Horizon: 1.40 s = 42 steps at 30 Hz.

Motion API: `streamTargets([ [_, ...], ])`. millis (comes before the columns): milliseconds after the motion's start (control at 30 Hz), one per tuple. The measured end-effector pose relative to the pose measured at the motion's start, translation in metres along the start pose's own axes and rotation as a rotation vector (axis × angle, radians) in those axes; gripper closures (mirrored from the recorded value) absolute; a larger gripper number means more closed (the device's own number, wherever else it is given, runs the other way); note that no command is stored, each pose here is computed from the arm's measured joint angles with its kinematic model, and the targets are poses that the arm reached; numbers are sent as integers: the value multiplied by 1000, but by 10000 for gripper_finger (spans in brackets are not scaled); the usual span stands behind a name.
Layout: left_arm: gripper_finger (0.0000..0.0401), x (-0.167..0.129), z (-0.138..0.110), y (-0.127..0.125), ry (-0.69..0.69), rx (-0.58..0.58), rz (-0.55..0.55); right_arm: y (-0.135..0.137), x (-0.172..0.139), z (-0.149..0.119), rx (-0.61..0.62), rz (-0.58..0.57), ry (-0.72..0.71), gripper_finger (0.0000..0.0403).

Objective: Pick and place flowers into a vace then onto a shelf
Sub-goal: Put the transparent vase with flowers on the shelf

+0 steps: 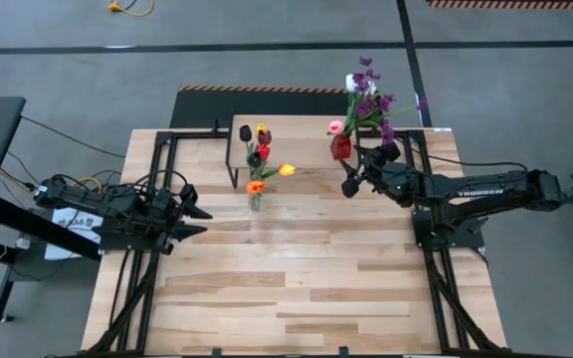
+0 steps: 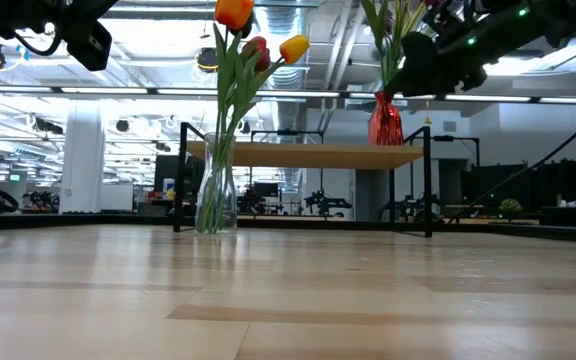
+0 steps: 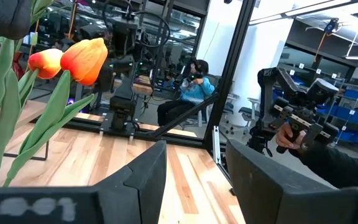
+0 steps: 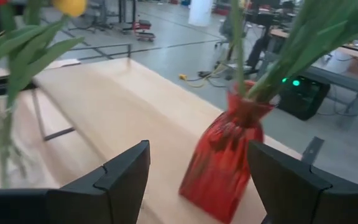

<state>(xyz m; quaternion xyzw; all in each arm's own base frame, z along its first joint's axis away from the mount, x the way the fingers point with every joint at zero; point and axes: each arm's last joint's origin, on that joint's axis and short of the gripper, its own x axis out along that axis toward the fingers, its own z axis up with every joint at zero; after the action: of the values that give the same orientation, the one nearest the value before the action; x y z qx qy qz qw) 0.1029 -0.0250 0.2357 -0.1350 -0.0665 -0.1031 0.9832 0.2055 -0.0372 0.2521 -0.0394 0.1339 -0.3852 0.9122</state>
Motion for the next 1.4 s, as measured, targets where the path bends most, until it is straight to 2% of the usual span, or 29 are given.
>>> streamTargets([
  [367,246,0,0,0,0,3,0,18,-33,-10,-56,166,75,142],
  [533,246,0,-1,0,7,30,1,36,-58,-21,-68,346,131,142],
  [700,246,4,-10,1,99,83,-3,58,-84,-41,-18,524,133,143],
  [833,246,11,-17,3,164,115,1,74,-101,-61,54,617,108,143],
  [1033,246,25,-29,5,247,127,17,93,-118,-90,107,630,29,143],
  [1167,246,34,-34,6,261,159,24,106,-124,-106,83,614,11,143],
  [1400,246,44,-45,12,315,262,157,124,-126,-125,83,608,-8,143],
])
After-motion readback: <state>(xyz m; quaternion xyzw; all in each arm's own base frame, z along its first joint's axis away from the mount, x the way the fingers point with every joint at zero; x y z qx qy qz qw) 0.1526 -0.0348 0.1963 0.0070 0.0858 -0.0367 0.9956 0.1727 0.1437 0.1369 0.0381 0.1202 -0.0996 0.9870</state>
